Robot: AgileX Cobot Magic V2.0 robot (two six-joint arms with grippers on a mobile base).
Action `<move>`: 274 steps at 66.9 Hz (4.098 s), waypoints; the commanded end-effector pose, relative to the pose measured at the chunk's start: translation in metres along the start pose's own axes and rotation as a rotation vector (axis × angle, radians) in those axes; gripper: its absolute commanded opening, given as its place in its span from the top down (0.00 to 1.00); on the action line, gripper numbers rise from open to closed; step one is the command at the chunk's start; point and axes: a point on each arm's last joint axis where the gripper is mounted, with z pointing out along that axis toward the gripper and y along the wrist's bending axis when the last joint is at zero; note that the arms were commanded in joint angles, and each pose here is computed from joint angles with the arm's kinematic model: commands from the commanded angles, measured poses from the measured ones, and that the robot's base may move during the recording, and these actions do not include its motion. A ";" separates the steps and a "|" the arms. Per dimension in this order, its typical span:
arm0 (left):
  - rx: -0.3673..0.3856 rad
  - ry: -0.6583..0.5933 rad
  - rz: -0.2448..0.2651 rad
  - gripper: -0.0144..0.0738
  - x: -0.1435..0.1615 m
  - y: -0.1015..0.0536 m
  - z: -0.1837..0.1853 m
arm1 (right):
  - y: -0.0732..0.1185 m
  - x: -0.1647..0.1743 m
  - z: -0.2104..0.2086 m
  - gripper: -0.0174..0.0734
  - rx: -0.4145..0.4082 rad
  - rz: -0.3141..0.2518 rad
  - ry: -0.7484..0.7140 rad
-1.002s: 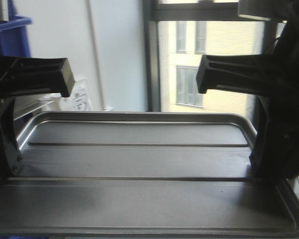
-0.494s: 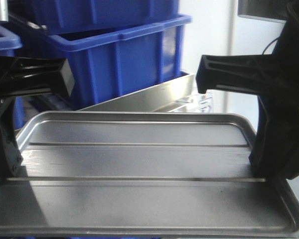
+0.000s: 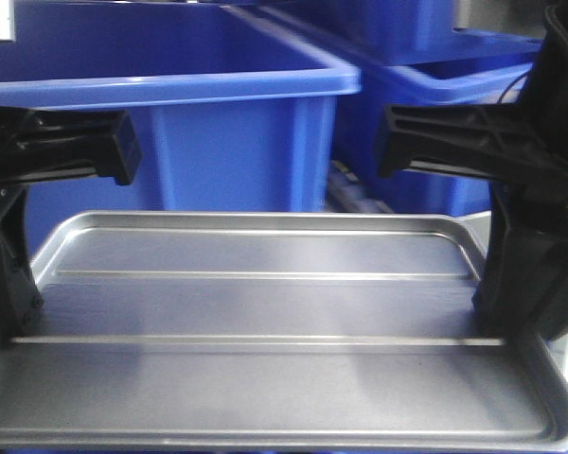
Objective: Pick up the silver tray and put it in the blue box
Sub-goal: 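Carry the tray with both grippers up to the blue crate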
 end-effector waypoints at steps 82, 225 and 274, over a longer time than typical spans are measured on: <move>-0.012 -0.040 0.006 0.85 -0.004 0.003 -0.013 | -0.003 -0.006 -0.011 0.75 0.009 -0.024 -0.051; -0.012 -0.040 0.006 0.85 -0.004 0.003 -0.013 | -0.003 -0.006 -0.011 0.75 0.009 -0.024 -0.051; -0.018 -0.064 0.022 0.85 -0.006 0.004 -0.014 | -0.004 -0.006 -0.011 0.75 0.021 -0.023 -0.043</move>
